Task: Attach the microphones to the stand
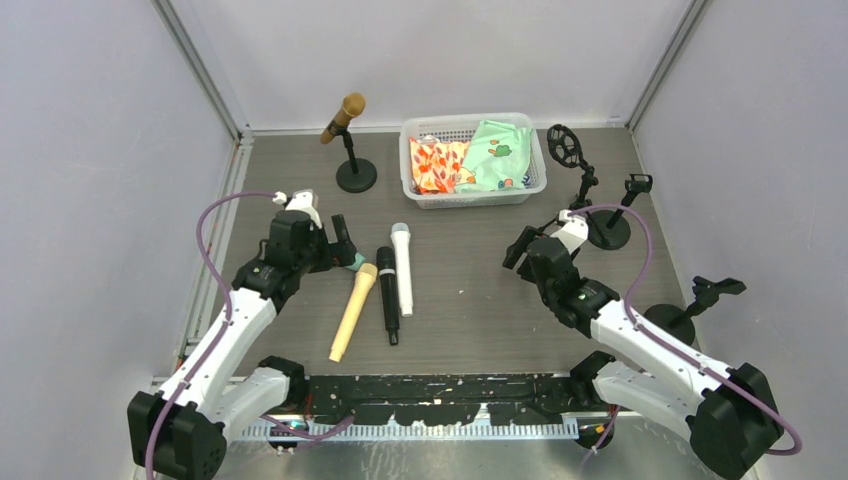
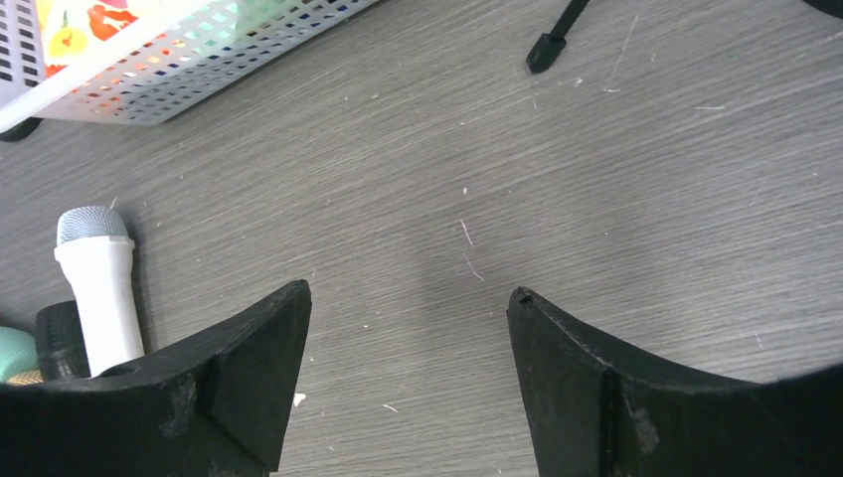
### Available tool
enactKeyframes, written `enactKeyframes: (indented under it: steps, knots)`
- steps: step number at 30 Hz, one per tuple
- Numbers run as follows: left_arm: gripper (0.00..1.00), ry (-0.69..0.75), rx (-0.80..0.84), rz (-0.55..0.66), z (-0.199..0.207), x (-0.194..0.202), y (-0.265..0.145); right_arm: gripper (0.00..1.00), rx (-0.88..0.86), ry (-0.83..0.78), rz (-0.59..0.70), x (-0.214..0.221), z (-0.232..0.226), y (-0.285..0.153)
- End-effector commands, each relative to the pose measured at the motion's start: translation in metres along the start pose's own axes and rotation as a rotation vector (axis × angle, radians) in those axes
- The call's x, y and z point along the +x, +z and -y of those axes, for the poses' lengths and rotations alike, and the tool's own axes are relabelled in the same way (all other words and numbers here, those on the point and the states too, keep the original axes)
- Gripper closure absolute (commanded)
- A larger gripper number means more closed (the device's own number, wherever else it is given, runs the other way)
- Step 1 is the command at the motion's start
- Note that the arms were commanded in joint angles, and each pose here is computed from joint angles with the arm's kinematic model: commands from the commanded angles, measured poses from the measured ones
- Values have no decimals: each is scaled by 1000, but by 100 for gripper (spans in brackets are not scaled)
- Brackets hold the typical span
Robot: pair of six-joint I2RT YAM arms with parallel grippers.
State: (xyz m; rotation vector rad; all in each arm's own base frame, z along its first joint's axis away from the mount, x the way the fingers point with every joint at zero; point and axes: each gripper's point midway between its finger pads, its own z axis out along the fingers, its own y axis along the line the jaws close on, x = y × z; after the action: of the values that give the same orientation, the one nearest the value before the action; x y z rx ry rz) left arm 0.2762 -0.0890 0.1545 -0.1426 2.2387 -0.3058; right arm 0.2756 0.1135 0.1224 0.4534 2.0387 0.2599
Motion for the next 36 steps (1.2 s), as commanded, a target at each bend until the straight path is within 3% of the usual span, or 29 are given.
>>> enactKeyframes:
  steps: [1,25,36]
  knots:
    - [0,-1,43,36,8,-9,-1,23,7,60,13,-2,3,0]
    - [0,9,38,-23,10,-5,2,24,272,136,174,-49,63,0]
    - [0,13,35,-22,9,-6,-1,24,341,127,277,-115,73,-2]
